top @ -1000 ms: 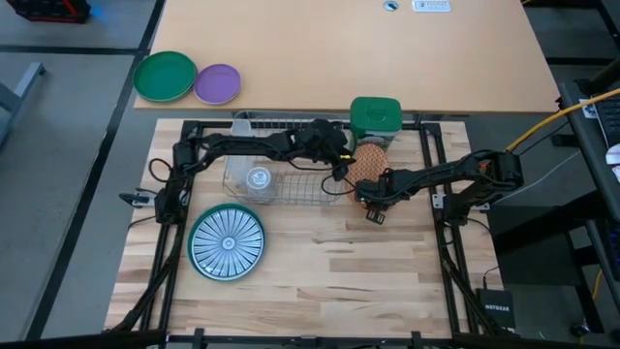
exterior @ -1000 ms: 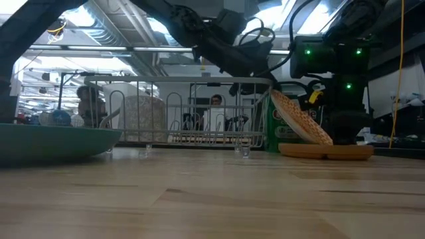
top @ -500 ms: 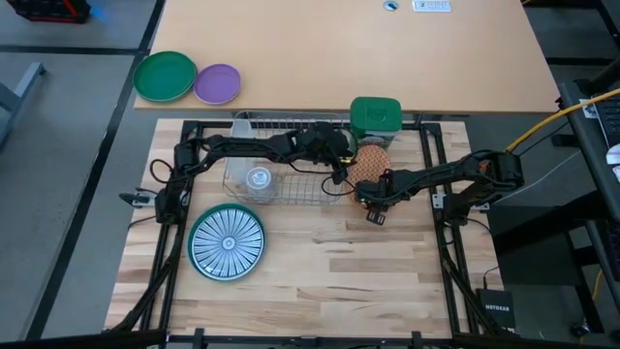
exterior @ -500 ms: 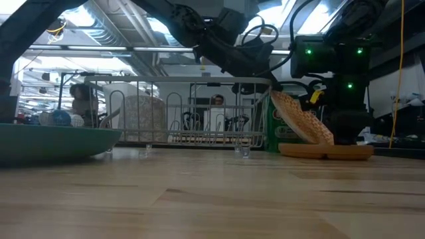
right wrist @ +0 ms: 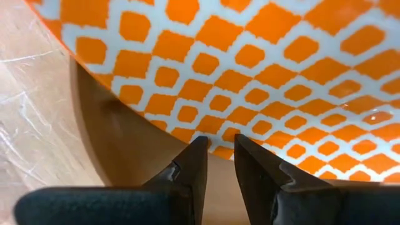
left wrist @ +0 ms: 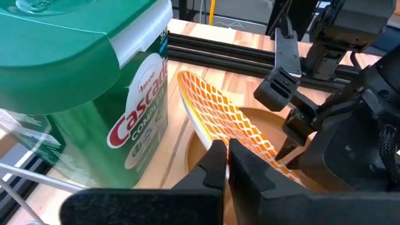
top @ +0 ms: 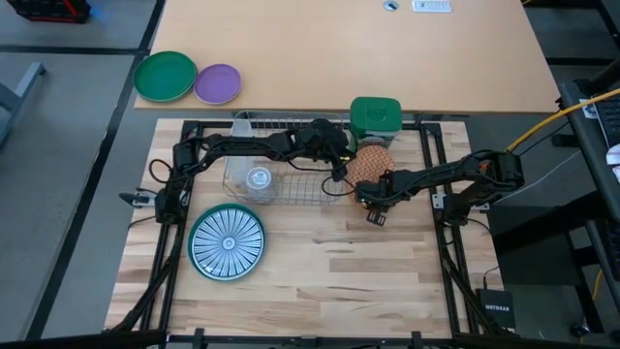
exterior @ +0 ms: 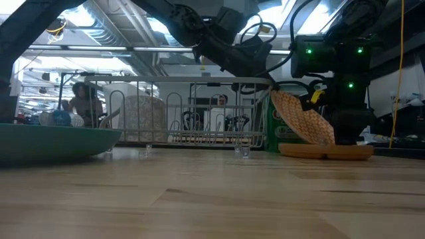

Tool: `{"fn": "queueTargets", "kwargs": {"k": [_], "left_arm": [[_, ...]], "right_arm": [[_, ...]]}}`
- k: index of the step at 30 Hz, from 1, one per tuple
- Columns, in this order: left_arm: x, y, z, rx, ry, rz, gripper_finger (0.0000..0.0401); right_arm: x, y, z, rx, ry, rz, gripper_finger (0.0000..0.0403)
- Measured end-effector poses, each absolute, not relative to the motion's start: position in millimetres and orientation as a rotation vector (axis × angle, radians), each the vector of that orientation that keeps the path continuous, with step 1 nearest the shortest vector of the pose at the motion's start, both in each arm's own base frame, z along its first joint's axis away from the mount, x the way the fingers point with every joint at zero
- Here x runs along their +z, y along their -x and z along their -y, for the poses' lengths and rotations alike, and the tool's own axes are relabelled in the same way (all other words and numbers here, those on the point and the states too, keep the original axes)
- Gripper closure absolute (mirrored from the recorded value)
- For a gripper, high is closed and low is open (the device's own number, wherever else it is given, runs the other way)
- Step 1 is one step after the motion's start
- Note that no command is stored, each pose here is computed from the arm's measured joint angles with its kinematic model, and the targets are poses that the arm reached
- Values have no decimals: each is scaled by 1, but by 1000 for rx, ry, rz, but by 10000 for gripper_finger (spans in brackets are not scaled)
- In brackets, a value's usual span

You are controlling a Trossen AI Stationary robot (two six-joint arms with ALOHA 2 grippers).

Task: Sort dishes
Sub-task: Put the orange plate in the dish rack

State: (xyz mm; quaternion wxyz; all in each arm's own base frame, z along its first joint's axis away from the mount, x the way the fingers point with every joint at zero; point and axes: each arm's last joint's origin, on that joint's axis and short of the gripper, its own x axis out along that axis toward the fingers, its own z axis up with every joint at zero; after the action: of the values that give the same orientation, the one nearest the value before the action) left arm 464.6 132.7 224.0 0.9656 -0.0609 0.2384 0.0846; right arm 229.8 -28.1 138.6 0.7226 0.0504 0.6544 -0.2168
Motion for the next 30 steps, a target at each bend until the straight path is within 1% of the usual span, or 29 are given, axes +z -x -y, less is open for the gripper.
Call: {"fn": "queueTargets", "kwargs": {"k": [8,16,22,25,30], "left_arm": [[224,-465,-131,163,119,-485,392],[223,-465,-130,160,124,-485,391],[221,-463,-130,172,178,-518,390],[218,-462,-129,175,192,-546,378],[216,-461,-126,183,268,-563,334]], "right_arm": [[138,-231,28,-474,-111,-1441,315],[131,-234,29,-467,-57,-1461,315],[129,-235,30,-469,-16,-1468,315],[129,-235,30,-456,3,-1468,315],[129,-235,30,-440,31,-1472,315]]}}
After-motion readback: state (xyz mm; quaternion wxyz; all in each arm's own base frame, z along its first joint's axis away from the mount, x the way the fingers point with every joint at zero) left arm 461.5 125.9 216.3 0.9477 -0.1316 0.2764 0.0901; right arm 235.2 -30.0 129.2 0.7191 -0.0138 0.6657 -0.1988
